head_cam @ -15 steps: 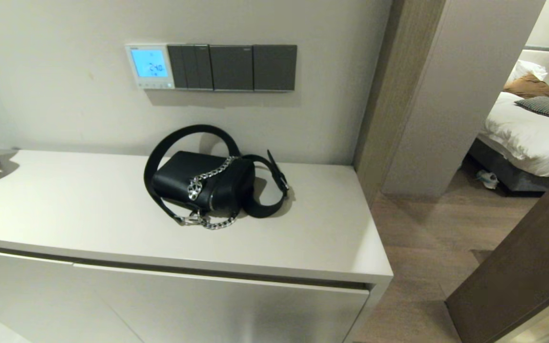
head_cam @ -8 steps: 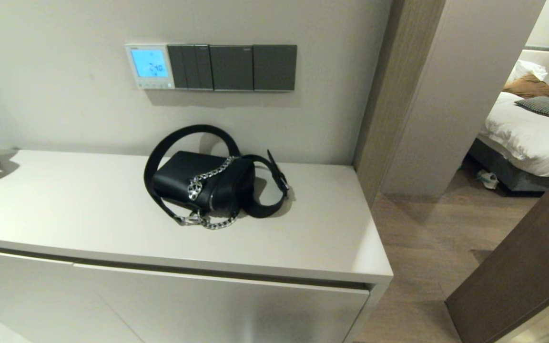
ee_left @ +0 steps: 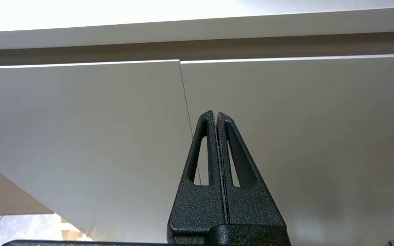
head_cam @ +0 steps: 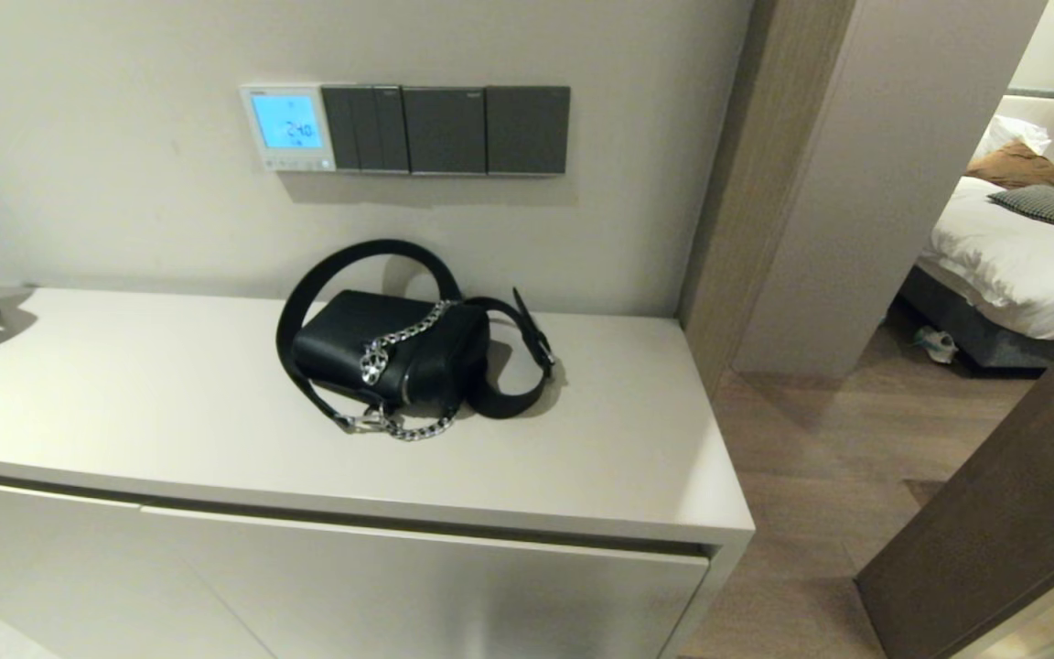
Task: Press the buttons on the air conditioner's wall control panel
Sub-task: Turn off the central air conditioner
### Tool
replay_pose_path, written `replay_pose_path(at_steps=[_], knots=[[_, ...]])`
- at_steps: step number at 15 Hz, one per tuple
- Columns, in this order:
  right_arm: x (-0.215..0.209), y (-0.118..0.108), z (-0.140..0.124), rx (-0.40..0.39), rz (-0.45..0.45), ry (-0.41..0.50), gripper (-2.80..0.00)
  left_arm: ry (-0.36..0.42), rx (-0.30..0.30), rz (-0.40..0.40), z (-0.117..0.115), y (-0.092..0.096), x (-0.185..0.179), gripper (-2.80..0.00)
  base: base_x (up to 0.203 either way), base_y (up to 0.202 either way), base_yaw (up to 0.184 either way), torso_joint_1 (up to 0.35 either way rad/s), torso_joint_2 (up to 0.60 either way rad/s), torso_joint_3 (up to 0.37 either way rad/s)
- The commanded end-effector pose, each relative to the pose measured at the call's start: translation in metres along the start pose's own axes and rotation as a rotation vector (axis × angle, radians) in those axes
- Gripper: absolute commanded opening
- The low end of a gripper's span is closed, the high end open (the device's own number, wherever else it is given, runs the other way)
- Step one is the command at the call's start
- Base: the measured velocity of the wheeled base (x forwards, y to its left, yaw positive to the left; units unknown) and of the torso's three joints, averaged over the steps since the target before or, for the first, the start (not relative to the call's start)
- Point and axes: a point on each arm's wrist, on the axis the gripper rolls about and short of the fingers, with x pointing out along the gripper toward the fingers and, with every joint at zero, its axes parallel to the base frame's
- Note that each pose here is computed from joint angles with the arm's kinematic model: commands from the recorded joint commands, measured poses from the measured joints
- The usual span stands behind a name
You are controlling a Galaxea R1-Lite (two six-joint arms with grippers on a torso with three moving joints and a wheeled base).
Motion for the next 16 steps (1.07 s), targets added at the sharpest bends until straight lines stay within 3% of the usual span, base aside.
replay_pose_path(at_steps=[1, 16], knots=[[0.0002, 0.0000, -0.0004, 0.000, 0.000, 0.003, -2.80, 0.000, 0.001, 0.000, 0.0000, 0.0000, 0.0000, -2.80, 0.000, 0.000, 0.000, 0.000, 0.00, 0.000], [0.0002, 0.0000, -0.0004, 0.000, 0.000, 0.003, -2.80, 0.001, 0.007, -0.001, 0.0000, 0.0000, 0.0001, -2.80, 0.000, 0.000, 0.000, 0.000, 0.00, 0.000]])
